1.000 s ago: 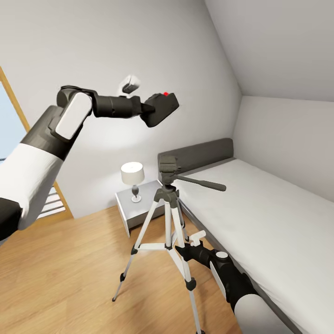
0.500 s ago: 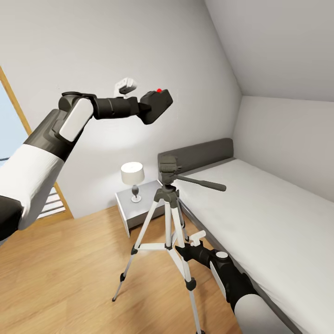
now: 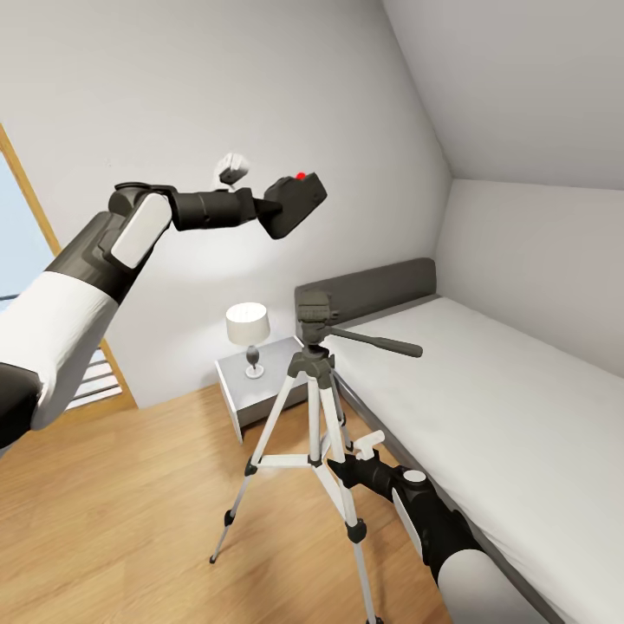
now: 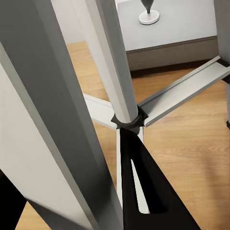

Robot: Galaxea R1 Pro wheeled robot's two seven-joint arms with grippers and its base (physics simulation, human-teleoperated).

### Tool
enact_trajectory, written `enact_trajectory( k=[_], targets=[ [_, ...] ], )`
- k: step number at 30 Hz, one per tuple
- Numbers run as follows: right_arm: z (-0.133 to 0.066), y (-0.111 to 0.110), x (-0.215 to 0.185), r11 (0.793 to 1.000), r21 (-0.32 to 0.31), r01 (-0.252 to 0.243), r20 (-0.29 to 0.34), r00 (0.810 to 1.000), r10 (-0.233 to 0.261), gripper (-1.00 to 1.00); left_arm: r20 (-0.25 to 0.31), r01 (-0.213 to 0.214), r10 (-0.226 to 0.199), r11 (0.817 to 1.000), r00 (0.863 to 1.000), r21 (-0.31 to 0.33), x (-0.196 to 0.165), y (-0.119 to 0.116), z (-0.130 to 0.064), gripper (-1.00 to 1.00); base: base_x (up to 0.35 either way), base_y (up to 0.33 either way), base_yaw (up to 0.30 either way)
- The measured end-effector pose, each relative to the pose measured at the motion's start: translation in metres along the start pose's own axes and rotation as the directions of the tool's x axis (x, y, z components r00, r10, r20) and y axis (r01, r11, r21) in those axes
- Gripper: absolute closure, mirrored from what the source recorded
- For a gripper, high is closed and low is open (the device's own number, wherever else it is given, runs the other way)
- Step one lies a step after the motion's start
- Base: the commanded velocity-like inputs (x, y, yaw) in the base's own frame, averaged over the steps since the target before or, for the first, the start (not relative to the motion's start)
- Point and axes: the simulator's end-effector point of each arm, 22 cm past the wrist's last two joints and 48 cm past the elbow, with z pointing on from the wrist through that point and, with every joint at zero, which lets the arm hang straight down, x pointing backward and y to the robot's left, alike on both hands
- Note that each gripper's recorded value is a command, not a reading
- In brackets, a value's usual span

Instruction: Attach the digital camera to the camera tripod in the bedroom.

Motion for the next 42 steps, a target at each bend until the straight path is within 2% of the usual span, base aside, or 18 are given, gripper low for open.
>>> enact_trajectory(
  k=[7,8,12,13,14,15,22,26,31,42],
  targets=[
    [0.0,0.0,0.0,1.0,0.0,0.0,0.0,1.0,0.0,1.0,-0.008,-0.013,0.013,0.999,1.0,0.033,0.001,-0.009,0.0,1.0,0.0,0.0,0.0],
    [0.0,0.0,0.0,1.0,0.0,0.0,0.0,1.0,0.0,1.0,-0.014,-0.027,0.028,0.998,1.0,0.064,0.002,-0.018,0.0,1.0,0.0,0.0,0.0],
    [0.0,0.0,0.0,1.0,0.0,0.0,0.0,1.0,0.0,1.0,-0.065,-0.091,0.1,0.988,0.993,0.122,0.018,-0.037,0.003,1.0,0.0,0.0,0.0],
    [0.0,0.0,0.0,1.0,0.0,0.0,0.0,1.0,0.0,1.0,-0.087,-0.107,0.119,0.985,0.989,0.136,0.025,-0.04,0.004,1.0,0.0,0.0,0.0],
    [0.0,0.0,0.0,1.0,0.0,0.0,0.0,1.0,0.0,1.0,-0.132,-0.133,0.155,0.977,0.979,0.165,0.039,-0.047,0.005,1.0,0.0,0.0,0.0],
    [0.0,0.0,0.0,1.0,0.0,0.0,0.0,1.0,0.0,1.0,-0.152,-0.148,0.176,0.973,0.973,0.177,0.046,-0.049,0.005,1.0,0.0,0.0,0.0],
    [0.0,0.0,0.0,1.0,0.001,0.0,0.0,1.0,0.0,1.0,-0.25,-0.202,0.266,0.946,0.931,0.253,0.073,-0.06,-0.007,1.0,0.0,0.0,0.0],
    [0.0,0.0,0.0,1.0,0.001,0.0,0.0,1.0,0.0,1.0,-0.264,-0.213,0.285,0.939,0.922,0.27,0.076,-0.06,-0.013,1.0,0.0,0.0,0.0],
    [0.0,0.0,0.0,1.0,0.001,0.0,0.0,1.0,0.0,1.0,-0.266,-0.228,0.299,0.936,0.916,0.267,0.074,-0.053,-0.025,1.0,0.0,0.0,0.0],
    [0.0,0.0,0.0,1.0,0.001,0.0,0.0,1.0,0.0,1.0,-0.223,-0.337,0.399,0.902,0.889,0.269,0.051,-0.058,-0.058,1.0,0.0,0.0,0.0]
  ],
)
